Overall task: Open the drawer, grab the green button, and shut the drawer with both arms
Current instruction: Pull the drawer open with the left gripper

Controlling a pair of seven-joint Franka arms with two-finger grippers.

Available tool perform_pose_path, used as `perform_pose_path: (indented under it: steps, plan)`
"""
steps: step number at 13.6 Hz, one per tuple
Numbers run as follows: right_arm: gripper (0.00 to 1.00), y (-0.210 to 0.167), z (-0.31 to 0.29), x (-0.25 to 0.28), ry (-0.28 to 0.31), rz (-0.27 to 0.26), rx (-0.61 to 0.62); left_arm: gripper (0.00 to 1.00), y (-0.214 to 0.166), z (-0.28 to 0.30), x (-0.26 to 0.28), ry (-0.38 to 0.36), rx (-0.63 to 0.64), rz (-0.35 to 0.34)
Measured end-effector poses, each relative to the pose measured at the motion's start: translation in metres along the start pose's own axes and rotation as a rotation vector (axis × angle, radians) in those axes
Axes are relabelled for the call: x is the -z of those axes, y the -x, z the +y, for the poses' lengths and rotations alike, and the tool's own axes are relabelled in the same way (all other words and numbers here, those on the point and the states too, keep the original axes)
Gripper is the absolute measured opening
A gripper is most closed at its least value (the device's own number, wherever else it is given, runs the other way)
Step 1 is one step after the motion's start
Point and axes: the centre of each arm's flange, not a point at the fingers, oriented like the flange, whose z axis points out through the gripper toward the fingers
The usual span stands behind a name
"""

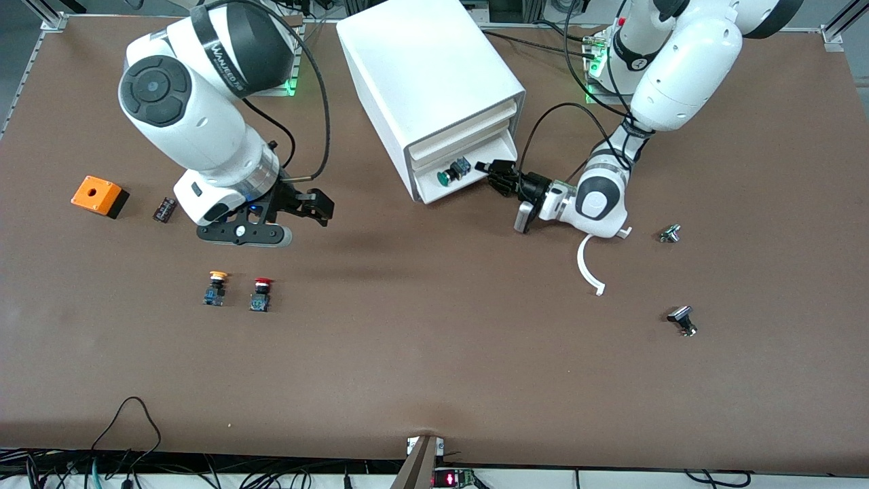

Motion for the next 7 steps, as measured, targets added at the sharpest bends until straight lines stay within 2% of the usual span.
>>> perform_pose_path:
  steps: [4, 7]
  plan:
    - [1.00, -0.010, -0.016, 0.009, -0.033, 0.043, -0.007, 0.08, -0.037, 0.011, 0.047, -0.071, 0.027, 0.030]
    - [1.00, -0.017, -0.022, 0.015, -0.058, 0.077, -0.012, 0.09, -0.050, 0.015, 0.064, -0.093, 0.033, 0.041]
